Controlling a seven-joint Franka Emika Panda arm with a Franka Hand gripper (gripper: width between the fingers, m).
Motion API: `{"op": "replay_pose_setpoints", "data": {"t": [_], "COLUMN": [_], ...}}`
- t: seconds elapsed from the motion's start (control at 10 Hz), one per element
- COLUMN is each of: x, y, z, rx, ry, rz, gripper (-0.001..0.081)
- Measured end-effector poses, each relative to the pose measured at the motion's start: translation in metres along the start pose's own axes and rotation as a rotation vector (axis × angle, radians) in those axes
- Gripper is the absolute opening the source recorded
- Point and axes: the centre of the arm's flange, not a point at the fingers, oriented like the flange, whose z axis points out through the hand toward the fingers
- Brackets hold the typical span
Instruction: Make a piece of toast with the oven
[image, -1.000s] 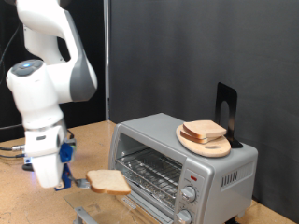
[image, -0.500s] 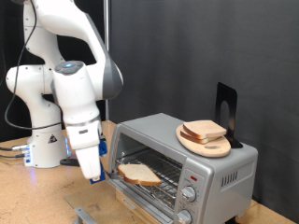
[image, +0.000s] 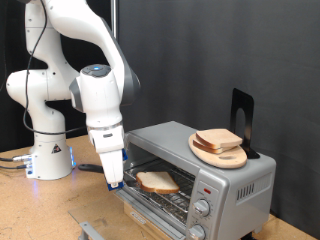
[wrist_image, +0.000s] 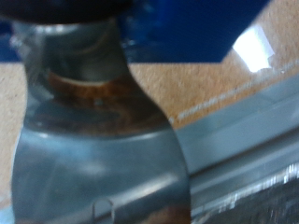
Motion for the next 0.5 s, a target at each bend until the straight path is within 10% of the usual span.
{"op": "replay_pose_setpoints", "data": {"t": [0.5], "x": [-0.04], "y": [0.03], "z": [0.011], "rx": [-0.033], "ry": [-0.045], "rz": [-0.053], "gripper": [0.0393]}}
